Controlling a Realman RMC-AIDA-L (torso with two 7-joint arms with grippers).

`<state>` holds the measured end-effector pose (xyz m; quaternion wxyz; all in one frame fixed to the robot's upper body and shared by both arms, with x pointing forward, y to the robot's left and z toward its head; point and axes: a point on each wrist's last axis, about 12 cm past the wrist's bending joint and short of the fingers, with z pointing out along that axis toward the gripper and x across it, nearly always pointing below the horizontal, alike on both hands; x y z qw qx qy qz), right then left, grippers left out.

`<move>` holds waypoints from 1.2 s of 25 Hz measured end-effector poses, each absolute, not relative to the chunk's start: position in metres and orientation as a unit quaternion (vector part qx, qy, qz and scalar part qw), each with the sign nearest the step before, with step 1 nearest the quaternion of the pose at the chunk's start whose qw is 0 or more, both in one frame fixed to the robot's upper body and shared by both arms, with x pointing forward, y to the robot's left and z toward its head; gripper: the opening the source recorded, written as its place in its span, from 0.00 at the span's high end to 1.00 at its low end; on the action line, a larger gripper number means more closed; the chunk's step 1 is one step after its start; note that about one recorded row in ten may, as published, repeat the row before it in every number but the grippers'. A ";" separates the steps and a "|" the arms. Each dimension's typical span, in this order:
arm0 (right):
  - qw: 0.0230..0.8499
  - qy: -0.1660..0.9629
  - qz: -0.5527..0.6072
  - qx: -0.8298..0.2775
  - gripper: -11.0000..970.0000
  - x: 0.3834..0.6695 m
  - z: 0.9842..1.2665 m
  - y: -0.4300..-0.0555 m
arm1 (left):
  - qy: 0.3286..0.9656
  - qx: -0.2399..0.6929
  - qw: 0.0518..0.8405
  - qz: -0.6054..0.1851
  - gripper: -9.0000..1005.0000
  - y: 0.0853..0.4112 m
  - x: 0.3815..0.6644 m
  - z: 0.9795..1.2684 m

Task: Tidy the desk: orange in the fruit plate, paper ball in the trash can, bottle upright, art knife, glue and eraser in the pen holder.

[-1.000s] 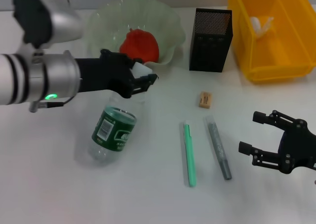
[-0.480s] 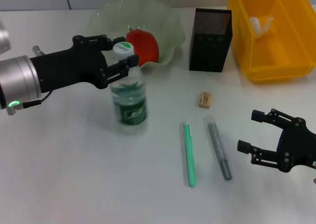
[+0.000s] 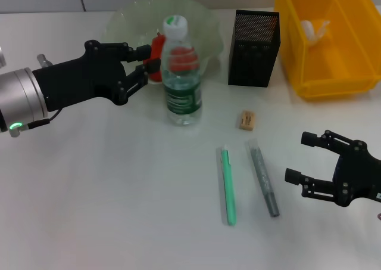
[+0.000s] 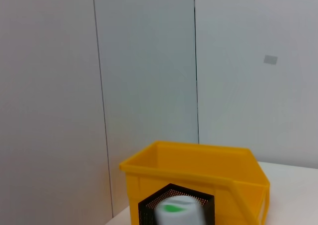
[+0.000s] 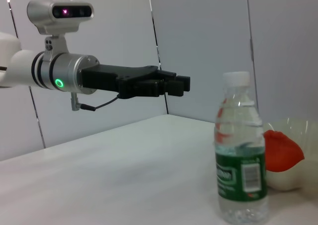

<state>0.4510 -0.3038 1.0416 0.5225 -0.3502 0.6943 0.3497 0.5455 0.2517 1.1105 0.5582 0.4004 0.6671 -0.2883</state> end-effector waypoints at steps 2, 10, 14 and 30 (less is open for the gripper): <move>0.522 0.694 0.350 -0.350 0.12 0.451 1.042 -0.304 | 0.663 0.404 0.561 -0.287 0.73 0.252 0.545 1.112; 0.523 0.691 0.358 -0.347 0.12 0.452 1.049 -0.306 | 0.612 0.435 0.568 -0.337 0.89 0.253 0.517 1.105; 0.502 0.709 0.374 -0.326 0.12 0.458 1.073 -0.319 | 0.601 0.445 0.555 -0.363 0.97 0.251 0.503 1.089; 0.183 0.884 0.250 -0.350 0.12 0.526 1.218 -0.213 | 0.642 0.397 0.564 -0.334 0.23 0.270 0.460 1.025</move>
